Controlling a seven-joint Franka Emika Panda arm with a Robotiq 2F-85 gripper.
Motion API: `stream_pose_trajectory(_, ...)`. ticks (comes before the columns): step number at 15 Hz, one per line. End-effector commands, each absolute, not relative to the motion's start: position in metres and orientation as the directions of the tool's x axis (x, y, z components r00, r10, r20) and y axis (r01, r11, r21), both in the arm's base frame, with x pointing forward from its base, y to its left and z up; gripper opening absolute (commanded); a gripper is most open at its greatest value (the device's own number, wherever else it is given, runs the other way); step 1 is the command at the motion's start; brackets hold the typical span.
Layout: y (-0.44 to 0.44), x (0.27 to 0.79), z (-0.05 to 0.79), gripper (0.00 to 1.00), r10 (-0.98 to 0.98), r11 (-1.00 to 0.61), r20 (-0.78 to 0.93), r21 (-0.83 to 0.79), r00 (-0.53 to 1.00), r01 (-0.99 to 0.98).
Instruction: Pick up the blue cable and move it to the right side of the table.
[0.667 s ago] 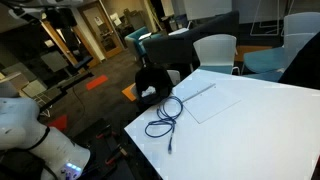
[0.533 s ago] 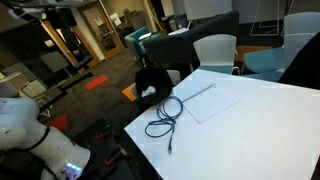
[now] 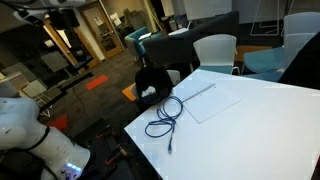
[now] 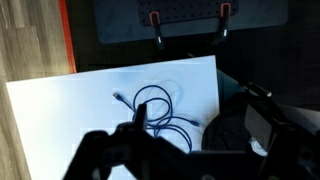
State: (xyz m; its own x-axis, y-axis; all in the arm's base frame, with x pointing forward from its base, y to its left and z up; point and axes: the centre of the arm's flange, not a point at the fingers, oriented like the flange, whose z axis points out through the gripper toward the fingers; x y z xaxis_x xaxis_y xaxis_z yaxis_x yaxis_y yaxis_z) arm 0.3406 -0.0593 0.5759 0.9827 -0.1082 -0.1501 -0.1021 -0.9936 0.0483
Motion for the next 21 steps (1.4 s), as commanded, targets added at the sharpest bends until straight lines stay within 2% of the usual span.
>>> stream_pose_trajectory(1, -0.062, 0.364, 0.538, 1.0, -0.135, -0.99, -0.128, 0.049, 0.982, -0.13)
stream_pose_trajectory(7, -0.066, 0.407, 0.427, 1.0, -0.303, -0.953, -0.047, 0.041, 0.952, -0.301)
stream_pose_trajectory(10, -0.063, 0.416, 0.365, 1.0, -0.353, -0.935, -0.154, 0.026, 0.923, -0.354)
stream_pose_trajectory(11, -0.062, 0.413, 0.359, 1.0, -0.345, -0.936, -0.207, 0.008, 0.916, -0.351)
stream_pose_trajectory(12, -0.064, 0.404, 0.375, 1.0, -0.333, -0.943, -0.149, 0.039, 0.931, -0.331)
stream_pose_trajectory(16, -0.064, 0.407, 0.365, 1.0, -0.333, -0.943, -0.171, 0.041, 0.927, -0.331)
stream_pose_trajectory(21, -0.065, 0.424, 0.321, 1.0, -0.576, -0.817, -0.111, 0.07, 0.81, -0.572)
